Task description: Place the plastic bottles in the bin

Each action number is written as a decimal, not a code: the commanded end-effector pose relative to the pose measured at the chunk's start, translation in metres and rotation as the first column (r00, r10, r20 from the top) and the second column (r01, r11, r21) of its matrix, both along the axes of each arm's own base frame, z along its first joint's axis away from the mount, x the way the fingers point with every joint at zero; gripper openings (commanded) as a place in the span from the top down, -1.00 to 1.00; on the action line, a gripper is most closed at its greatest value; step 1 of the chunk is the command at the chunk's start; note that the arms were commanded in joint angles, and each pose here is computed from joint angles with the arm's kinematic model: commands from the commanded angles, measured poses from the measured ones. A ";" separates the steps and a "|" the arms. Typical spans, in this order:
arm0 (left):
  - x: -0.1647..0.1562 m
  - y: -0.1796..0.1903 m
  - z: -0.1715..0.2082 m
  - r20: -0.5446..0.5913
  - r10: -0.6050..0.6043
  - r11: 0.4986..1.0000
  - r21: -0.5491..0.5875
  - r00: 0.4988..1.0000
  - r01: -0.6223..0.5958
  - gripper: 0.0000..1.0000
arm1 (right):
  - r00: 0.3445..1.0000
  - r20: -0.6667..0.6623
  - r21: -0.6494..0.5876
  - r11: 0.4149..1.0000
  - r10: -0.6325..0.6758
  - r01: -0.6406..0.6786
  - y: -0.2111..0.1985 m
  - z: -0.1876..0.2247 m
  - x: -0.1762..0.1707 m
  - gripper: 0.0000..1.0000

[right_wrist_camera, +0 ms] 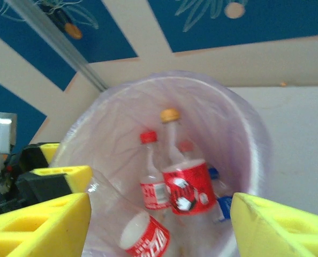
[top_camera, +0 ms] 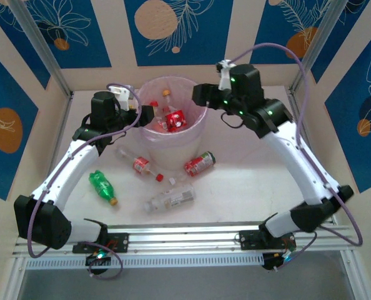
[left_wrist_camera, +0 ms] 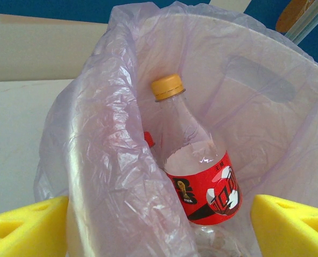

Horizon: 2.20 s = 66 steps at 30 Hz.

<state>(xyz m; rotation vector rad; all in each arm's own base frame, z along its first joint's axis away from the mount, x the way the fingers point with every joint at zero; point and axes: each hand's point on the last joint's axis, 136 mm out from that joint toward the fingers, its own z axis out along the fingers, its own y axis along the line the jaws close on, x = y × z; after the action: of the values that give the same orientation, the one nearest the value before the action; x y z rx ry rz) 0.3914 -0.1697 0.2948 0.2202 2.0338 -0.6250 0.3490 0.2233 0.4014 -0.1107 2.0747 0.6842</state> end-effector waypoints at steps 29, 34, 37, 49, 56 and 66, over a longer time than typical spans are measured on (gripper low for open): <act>-0.022 -0.008 -0.077 -0.224 -0.053 0.990 0.113 0.973 0.080 -0.69 | 0.856 -0.377 -0.481 0.716 0.353 -0.507 0.038 -0.268 -0.201 -0.72; -0.022 -0.007 -0.077 -0.222 -0.048 0.990 0.120 0.974 0.076 -0.69 | 0.658 -0.325 -0.445 0.504 0.679 -0.740 0.067 -0.258 -0.216 -0.82; -0.022 -0.006 -0.077 -0.221 -0.044 0.989 0.125 0.974 0.073 -0.69 | 0.539 -0.334 -0.462 0.363 0.773 -0.809 0.078 -0.260 -0.226 -0.81; -0.021 -0.005 -0.081 -0.230 -0.040 0.989 0.132 0.972 0.072 -0.70 | 0.349 -0.305 -0.637 0.083 0.886 -0.766 0.123 -0.290 -0.217 -0.82; -0.021 -0.006 -0.081 -0.230 -0.042 0.989 0.130 0.972 0.073 -0.70 | 0.303 -0.294 -0.677 0.026 0.907 -0.736 0.152 -0.320 -0.213 -1.00; -0.021 -0.005 -0.080 -0.226 -0.040 0.989 0.133 0.973 0.071 -0.71 | 0.347 -0.307 -0.745 0.003 0.886 -0.667 0.158 -0.361 -0.195 -1.00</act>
<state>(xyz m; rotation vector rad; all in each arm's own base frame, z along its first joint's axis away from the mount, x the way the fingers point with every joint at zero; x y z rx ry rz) 0.3924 -0.1702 0.2939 0.2195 2.0362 -0.6221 0.1466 0.3730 0.0425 -2.0239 1.7506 0.2506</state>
